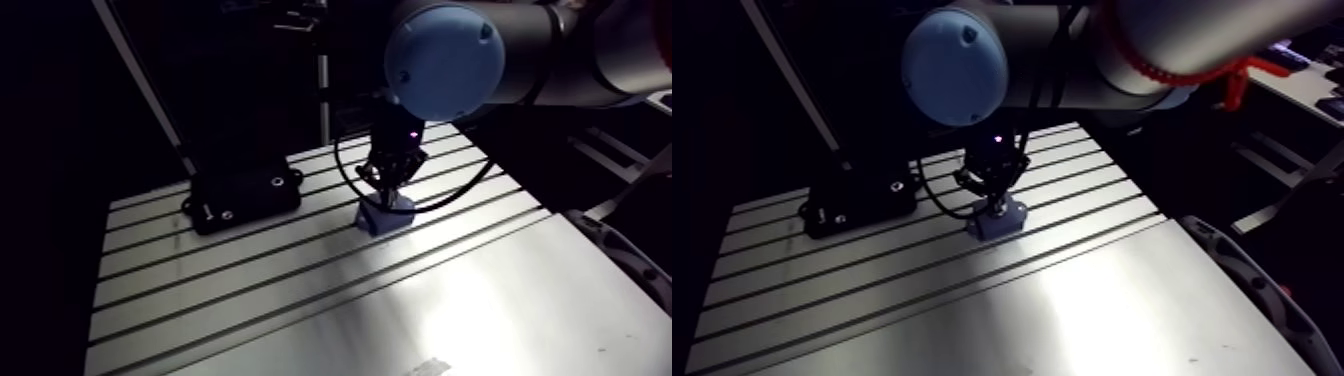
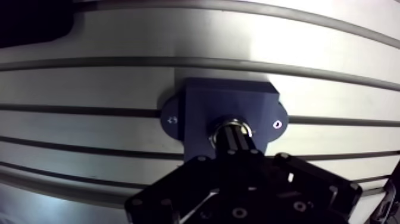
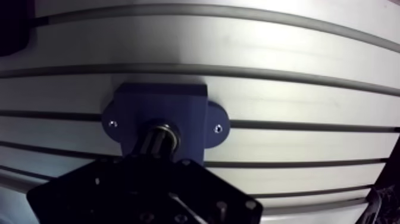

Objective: Pick up the bearing and press it into the housing until flush.

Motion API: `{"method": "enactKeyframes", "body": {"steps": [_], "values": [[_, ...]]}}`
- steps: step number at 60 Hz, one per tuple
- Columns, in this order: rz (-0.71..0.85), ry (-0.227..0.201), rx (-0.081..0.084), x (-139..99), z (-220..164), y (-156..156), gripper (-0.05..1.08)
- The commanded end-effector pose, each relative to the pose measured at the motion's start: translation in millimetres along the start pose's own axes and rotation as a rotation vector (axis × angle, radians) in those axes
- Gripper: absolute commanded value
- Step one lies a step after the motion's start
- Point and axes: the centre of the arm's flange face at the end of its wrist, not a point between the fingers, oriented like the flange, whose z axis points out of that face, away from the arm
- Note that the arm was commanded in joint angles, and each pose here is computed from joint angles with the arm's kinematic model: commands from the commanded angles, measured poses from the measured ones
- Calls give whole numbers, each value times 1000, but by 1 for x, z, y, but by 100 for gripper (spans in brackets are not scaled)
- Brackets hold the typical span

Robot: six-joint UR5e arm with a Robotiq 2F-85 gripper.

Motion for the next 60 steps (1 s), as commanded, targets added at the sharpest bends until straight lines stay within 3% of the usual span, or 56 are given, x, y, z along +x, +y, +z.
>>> {"method": "enactKeyframes", "body": {"steps": [1, 60], "values": [[0, -3, 3, -1, 3, -1, 108], [-1, -6, 1, -3, 5, -1, 108]]}}
